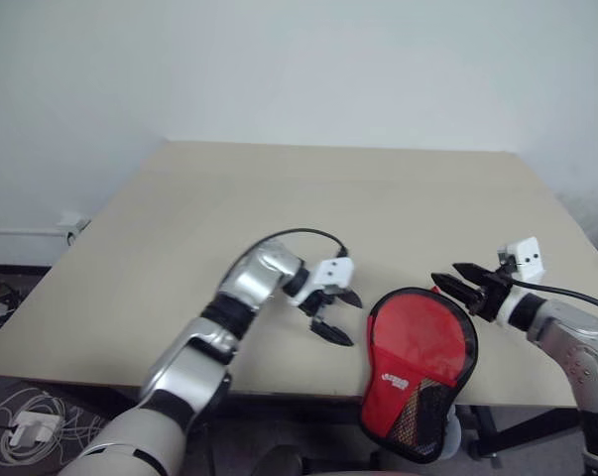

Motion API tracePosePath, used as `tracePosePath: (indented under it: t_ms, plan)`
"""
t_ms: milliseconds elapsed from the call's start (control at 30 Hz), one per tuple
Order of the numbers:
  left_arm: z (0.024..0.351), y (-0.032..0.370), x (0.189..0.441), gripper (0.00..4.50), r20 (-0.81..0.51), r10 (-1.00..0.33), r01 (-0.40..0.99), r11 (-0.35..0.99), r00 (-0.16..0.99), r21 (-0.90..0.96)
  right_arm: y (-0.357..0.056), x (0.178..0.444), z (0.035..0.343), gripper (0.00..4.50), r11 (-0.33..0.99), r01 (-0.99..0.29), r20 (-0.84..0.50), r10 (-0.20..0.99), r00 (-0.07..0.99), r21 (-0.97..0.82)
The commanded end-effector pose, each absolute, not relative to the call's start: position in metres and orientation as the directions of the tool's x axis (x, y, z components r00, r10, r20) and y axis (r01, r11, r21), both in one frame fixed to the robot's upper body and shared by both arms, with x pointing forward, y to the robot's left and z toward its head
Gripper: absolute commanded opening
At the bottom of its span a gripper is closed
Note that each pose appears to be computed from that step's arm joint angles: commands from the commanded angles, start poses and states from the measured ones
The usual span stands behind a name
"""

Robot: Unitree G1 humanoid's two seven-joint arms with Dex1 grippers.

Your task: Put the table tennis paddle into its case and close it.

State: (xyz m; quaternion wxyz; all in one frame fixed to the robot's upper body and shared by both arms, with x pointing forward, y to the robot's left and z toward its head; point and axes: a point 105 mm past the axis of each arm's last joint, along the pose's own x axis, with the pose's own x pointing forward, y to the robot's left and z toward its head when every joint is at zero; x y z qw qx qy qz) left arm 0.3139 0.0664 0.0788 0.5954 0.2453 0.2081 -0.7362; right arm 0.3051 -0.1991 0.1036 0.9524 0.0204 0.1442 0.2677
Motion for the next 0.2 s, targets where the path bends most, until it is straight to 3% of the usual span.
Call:
tracePosePath:
  t_ms: [33,200]
  plan:
    - [0.084,0.094,0.302,4.5,-0.609,-0.782,0.988,-0.154,-0.131,-0.015,-0.195,0.311,0.108,3.09,0.852,-0.518,-0.237,0.521,0.82,0.08]
    - [0.072,0.137,0.272,4.5,-0.619,-0.782,0.992,0.015,-0.068,-0.128,-0.193,0.313,0.101,3.09,0.84,-0.537,-0.259,0.536,0.804,0.073]
